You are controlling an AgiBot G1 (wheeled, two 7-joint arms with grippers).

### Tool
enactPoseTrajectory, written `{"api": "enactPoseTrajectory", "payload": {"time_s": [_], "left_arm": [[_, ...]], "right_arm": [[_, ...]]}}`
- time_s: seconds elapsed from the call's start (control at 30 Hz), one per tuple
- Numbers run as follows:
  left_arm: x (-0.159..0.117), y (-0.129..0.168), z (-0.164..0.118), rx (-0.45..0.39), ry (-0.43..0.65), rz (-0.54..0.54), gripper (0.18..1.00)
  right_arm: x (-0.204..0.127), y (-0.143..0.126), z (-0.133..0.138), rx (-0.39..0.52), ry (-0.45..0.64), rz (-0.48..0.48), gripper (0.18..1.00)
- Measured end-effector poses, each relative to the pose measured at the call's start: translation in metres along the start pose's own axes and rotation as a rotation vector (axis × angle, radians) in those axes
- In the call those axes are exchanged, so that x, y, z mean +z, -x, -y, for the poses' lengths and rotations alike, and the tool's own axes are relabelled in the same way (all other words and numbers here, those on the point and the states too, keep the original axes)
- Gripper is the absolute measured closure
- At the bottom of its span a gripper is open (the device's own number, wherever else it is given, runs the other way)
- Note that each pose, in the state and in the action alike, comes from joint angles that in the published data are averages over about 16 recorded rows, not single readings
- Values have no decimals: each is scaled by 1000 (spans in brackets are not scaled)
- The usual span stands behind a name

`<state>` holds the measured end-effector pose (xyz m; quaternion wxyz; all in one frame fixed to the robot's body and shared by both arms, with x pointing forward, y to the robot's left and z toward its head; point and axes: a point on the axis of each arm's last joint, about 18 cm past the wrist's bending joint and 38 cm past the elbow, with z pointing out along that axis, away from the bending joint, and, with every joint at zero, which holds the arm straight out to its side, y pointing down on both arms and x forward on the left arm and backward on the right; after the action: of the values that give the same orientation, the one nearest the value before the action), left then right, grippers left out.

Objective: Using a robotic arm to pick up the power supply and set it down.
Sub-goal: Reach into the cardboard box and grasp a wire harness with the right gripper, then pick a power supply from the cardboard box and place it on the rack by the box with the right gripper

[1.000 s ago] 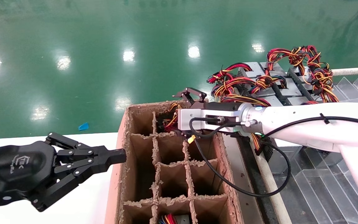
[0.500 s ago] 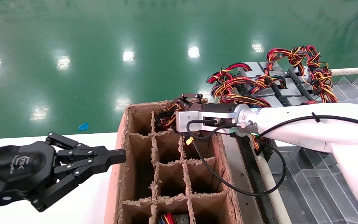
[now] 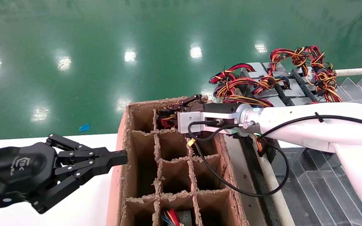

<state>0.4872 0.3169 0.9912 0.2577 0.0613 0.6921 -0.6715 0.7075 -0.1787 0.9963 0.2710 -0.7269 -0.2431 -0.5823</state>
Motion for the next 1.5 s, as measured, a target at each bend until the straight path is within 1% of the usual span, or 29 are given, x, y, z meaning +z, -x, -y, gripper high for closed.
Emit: {"api": "enactPoseTrajectory", "payload": {"time_s": [0.07, 0.27, 0.5, 0.73, 1.0, 1.27, 1.37, 1.5], "left_arm": [[0, 0, 0, 0, 0, 0, 993], [0, 0, 0, 0, 0, 0, 993], [0, 0, 0, 0, 0, 0, 993], [0, 0, 0, 0, 0, 0, 993], [0, 0, 0, 0, 0, 0, 993], [0, 0, 0, 0, 0, 0, 993], [0, 0, 0, 0, 0, 0, 993], [0, 0, 0, 0, 0, 0, 993]], "right_arm": [[-2, -1, 1, -5, -1, -3, 755], [-10, -6, 6, -21, -10, -20, 832], [-27, -15, 18, -35, -32, -58, 859], [-57, -31, 35, -47, -62, -119, 862], [-108, -64, 51, -66, -108, -225, 864], [-174, -103, 59, -78, -178, -373, 866], [-201, -112, 60, -72, -208, -421, 866], [-236, -117, 61, -57, -249, -459, 867]]}}
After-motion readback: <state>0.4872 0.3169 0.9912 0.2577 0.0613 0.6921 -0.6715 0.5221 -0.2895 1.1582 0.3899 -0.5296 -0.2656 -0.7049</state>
